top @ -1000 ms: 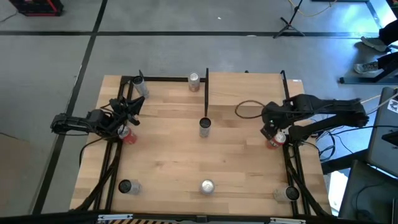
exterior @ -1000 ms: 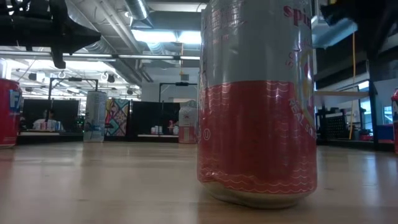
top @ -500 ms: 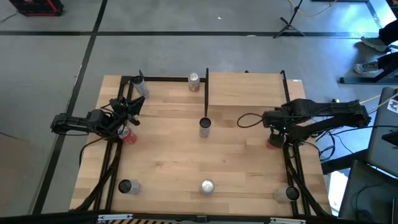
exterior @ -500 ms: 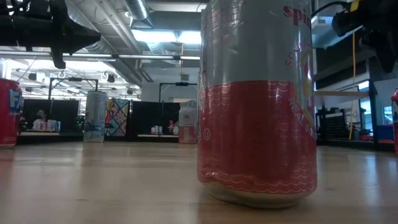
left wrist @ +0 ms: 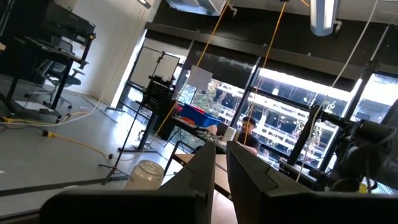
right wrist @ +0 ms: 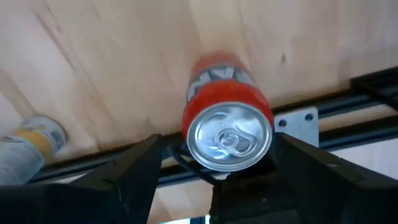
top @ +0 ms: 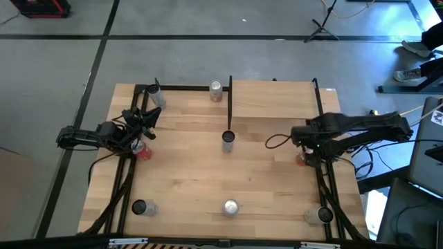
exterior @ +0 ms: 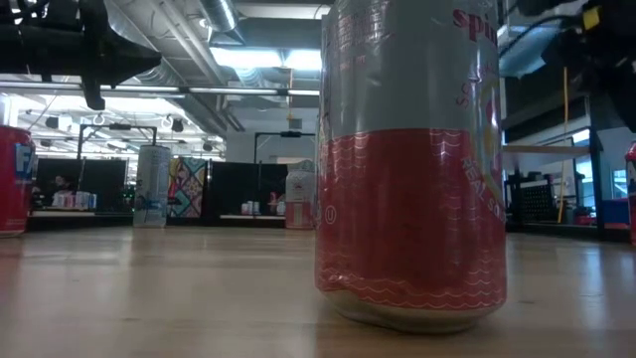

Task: Place canned beverage on shelf
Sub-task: Put the left red soda can on the shelf

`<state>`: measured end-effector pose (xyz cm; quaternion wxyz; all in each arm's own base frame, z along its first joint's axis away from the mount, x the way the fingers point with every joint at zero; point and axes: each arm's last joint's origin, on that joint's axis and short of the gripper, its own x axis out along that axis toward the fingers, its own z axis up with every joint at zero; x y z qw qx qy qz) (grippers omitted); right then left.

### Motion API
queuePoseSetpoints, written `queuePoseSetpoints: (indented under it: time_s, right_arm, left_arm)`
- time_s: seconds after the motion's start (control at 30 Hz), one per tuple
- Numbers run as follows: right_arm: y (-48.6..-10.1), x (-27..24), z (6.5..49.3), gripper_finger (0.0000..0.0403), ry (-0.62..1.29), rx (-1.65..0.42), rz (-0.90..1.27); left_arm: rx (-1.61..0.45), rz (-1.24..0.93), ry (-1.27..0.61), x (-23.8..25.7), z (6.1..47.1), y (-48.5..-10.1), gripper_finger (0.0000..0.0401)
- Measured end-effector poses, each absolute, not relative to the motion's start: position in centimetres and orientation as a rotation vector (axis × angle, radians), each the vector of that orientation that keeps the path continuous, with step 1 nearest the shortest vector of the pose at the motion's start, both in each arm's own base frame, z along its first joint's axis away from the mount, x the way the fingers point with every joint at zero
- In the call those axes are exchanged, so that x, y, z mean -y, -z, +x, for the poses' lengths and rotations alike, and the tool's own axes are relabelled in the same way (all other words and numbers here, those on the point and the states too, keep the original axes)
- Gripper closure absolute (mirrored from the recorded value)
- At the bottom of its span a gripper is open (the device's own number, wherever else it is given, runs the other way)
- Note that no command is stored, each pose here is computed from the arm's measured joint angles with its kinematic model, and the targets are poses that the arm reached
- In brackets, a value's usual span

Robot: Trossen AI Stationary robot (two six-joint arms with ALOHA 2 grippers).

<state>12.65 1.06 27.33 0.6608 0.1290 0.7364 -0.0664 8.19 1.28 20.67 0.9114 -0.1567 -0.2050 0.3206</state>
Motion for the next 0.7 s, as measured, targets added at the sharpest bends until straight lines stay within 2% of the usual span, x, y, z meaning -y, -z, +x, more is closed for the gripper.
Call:
queuePoseSetpoints:
  time_s: [0.27, 0.7]
  right_arm:
    - [-26.80, -0.92, 12.53, 0.0107, 0.191, -1.678, 0.253]
    - [-26.81, -1.00, 12.52, 0.0107, 0.216, -1.681, 0.321]
  left_arm:
    - [0.422, -0.323, -0.661, -1.29, 8.19, -20.67, 0.0365]
    - [0.391, -0.308, -0.665, -1.27, 8.31, -20.39, 0.0365]
